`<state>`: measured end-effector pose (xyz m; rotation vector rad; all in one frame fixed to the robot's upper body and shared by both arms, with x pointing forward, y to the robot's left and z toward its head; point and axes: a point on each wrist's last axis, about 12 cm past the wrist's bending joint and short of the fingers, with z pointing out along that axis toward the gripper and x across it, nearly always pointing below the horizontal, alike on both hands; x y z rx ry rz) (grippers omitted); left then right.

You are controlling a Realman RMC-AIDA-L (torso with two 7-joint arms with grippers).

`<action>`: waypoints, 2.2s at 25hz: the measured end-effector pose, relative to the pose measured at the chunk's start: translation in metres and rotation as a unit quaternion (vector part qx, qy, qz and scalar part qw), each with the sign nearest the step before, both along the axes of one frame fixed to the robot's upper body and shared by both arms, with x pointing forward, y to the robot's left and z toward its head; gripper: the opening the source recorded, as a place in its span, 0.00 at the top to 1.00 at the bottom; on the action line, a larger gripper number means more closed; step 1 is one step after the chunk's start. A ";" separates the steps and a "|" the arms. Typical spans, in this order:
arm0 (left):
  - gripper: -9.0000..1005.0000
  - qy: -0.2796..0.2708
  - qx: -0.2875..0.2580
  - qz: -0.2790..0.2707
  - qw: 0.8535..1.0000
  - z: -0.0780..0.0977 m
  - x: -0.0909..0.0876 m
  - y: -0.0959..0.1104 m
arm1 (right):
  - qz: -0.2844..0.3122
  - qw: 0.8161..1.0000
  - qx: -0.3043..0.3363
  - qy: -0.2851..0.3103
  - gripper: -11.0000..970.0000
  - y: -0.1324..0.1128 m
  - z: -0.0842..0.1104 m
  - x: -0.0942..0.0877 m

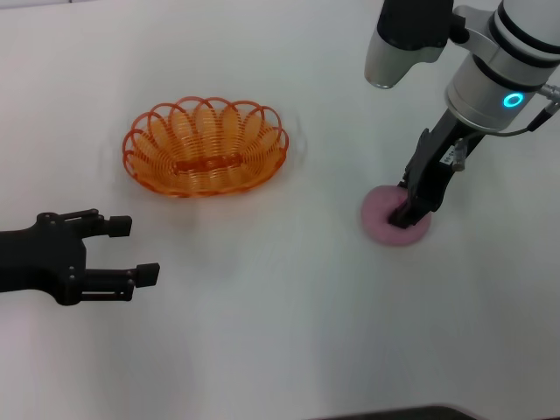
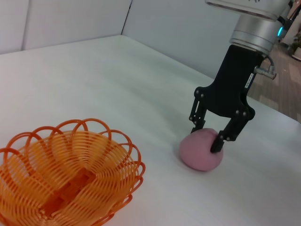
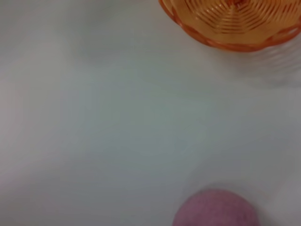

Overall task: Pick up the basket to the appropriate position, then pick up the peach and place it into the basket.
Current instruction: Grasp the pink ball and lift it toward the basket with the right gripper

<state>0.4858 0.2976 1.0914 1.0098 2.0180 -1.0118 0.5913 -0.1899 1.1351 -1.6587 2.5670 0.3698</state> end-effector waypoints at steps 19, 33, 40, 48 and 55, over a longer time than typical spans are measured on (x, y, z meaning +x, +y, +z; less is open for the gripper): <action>0.11 0.001 0.000 0.001 1.000 0.000 0.000 0.000 | 0.005 1.000 -0.004 -0.003 0.78 0.001 0.000 0.000; 0.11 0.005 0.006 0.003 1.000 -0.002 0.000 0.000 | 0.009 1.000 -0.009 -0.004 0.83 0.003 0.000 0.000; 0.11 0.013 0.005 0.000 1.000 -0.004 0.001 -0.002 | 0.017 1.000 -0.009 -0.007 0.83 0.006 0.008 0.000; 0.11 0.013 0.006 0.000 1.000 -0.004 0.001 -0.001 | 0.033 0.999 -0.004 -0.032 0.83 0.011 0.035 0.000; 0.11 0.013 0.006 -0.003 1.000 -0.004 0.001 -0.001 | 0.045 0.998 -0.005 -0.050 0.83 0.015 0.062 -0.004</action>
